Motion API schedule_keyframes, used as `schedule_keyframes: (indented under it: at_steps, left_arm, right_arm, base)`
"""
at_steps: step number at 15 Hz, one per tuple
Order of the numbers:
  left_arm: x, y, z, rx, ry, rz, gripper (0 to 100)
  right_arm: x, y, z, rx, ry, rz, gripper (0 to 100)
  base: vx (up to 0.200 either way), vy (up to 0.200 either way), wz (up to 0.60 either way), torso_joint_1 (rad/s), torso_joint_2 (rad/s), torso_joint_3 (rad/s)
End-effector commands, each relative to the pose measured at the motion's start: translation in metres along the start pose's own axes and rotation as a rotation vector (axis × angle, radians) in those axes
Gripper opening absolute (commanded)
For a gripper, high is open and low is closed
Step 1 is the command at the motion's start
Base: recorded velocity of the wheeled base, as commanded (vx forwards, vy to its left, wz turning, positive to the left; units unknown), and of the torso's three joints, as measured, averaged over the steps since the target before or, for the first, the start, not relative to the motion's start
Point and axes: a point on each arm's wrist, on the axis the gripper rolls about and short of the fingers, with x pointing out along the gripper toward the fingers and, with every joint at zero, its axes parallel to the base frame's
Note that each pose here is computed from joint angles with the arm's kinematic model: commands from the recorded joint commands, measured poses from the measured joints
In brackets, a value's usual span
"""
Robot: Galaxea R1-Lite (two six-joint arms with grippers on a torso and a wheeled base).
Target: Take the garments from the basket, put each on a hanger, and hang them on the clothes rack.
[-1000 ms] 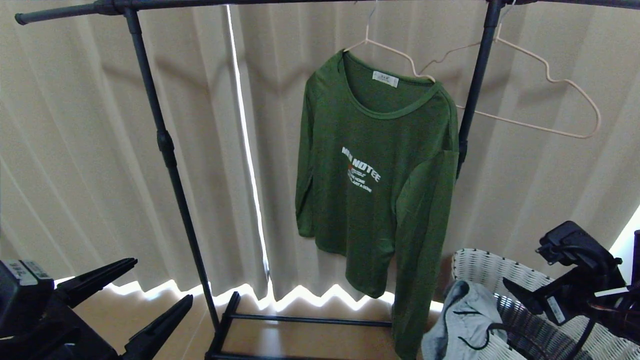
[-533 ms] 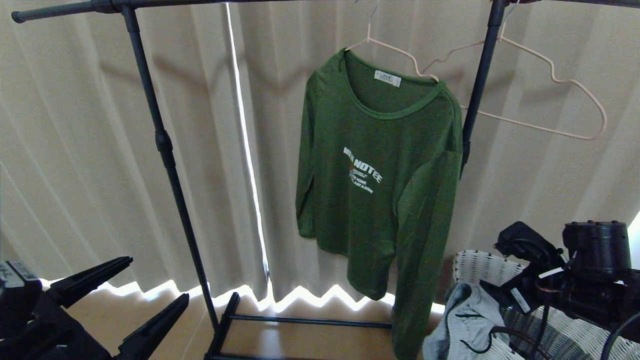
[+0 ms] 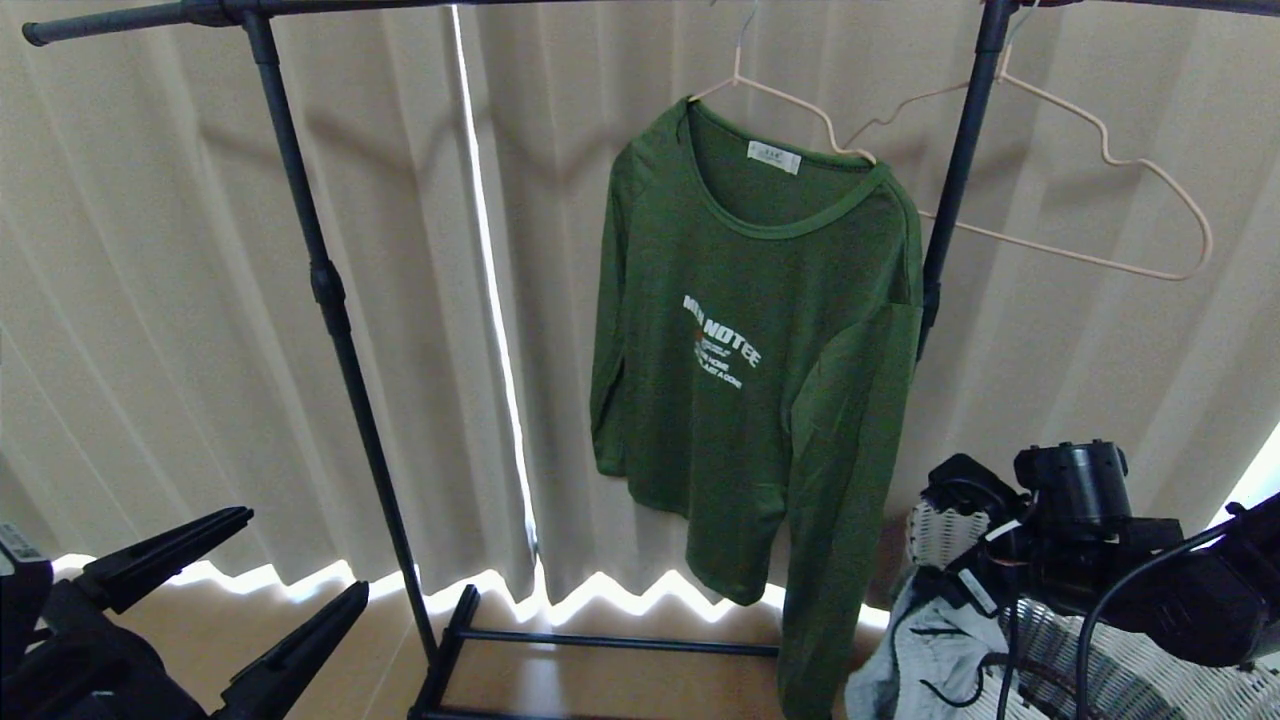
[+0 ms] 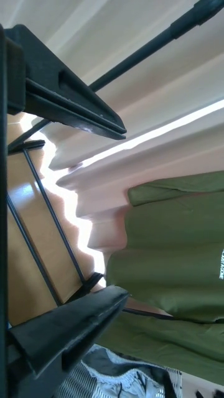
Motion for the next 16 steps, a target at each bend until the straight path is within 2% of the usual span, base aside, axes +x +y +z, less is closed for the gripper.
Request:
schedule_keyframes:
  at_steps: [1, 6, 9, 10, 13, 15, 16]
  left_arm:
    - [0.000, 0.000, 0.000, 0.000, 0.001, 0.000, 100]
    - [0.000, 0.000, 0.000, 0.000, 0.001, 0.000, 100]
    - [0.000, 0.000, 0.000, 0.000, 0.001, 0.000, 100]
    - [0.000, 0.000, 0.000, 0.000, 0.001, 0.000, 100]
    - [0.000, 0.000, -0.001, 0.000, 0.006, -0.002, 100]
    - [0.000, 0.000, -0.002, -0.002, 0.009, -0.003, 100]
    - [0.001, 0.000, -0.002, -0.003, 0.012, -0.003, 100]
  right_arm:
    - [0.011, 0.004, -0.004, -0.008, 0.037, 0.008, 100]
    - [0.023, 0.000, -0.016, 0.008, 0.106, -0.025, 100]
    - [0.026, 0.002, -0.018, 0.007, 0.116, -0.022, 100]
    - [0.026, 0.001, -0.018, 0.007, 0.115, -0.023, 0]
    - [0.013, -0.001, -0.014, 0.014, 0.075, -0.035, 0]
    - [-0.009, -0.007, -0.006, 0.026, 0.008, -0.056, 0]
    - [-0.028, -0.010, 0.005, 0.028, -0.075, -0.067, 0]
  base:
    - [0.000, 0.000, 0.00, 0.000, 0.00, 0.000]
    - [0.000, 0.000, 0.00, 0.000, 0.00, 0.000]
    - [0.000, 0.000, 0.00, 0.000, 0.00, 0.000]
    - [0.000, 0.000, 0.00, 0.000, 0.00, 0.000]
    - [0.000, 0.000, 0.00, 0.000, 0.00, 0.000]
    - [0.000, 0.000, 0.00, 0.000, 0.00, 0.000]
    - [0.000, 0.000, 0.00, 0.000, 0.00, 0.000]
